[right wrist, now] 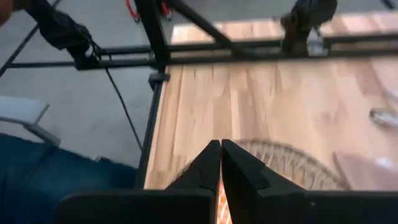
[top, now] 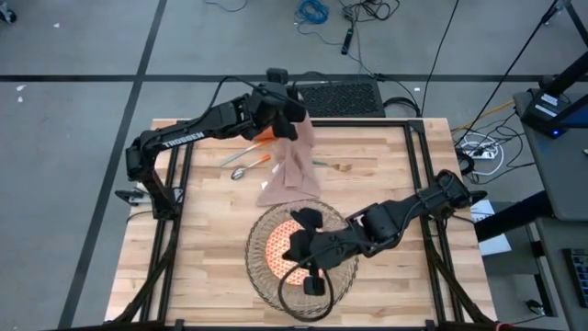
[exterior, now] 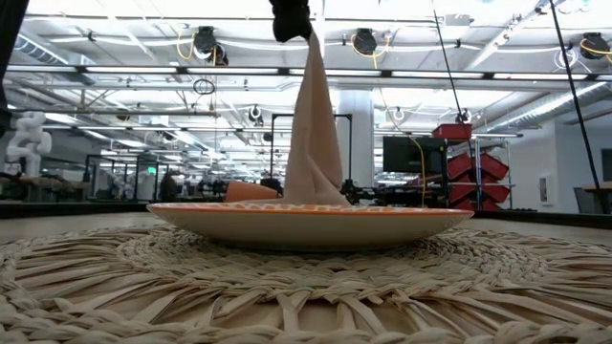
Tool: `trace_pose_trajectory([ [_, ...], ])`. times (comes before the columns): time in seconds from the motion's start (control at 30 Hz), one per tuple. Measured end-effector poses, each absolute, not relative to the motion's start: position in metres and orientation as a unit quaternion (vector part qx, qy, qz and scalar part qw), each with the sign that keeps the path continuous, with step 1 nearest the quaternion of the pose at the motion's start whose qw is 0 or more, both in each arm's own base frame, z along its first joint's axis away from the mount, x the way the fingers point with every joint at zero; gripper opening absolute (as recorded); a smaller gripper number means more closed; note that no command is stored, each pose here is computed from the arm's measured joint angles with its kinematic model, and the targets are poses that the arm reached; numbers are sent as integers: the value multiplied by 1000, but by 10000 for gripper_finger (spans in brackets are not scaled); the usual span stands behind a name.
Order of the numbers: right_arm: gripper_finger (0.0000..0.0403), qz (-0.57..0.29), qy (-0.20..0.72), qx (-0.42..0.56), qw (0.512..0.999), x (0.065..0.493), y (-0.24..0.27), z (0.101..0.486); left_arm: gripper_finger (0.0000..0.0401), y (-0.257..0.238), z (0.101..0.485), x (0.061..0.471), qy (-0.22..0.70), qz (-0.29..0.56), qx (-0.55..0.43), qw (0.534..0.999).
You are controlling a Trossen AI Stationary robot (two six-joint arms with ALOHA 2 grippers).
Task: Set table place
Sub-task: Fold the napkin
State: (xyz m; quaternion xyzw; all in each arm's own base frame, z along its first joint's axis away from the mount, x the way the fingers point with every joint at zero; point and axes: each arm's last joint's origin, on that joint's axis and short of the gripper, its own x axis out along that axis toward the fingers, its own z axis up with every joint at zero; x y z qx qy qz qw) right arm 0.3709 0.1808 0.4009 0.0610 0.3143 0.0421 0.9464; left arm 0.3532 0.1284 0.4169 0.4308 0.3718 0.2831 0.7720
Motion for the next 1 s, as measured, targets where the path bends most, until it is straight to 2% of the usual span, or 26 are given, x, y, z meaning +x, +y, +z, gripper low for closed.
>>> trace_pose_trajectory([
  [0.33,0,42,339,101,935,358,199,398,0,135,412,371,317,275,422,803],
  [0.57,0,46,337,98,935,350,212,398,4,141,364,407,351,211,420,810],
  [0.67,0,45,337,101,935,350,213,398,25,145,345,420,367,206,429,799],
  [0.77,3,42,337,106,935,350,212,398,61,145,342,431,359,209,433,800],
  [1.0,47,41,343,104,933,349,212,397,133,117,379,445,267,199,428,840],
])
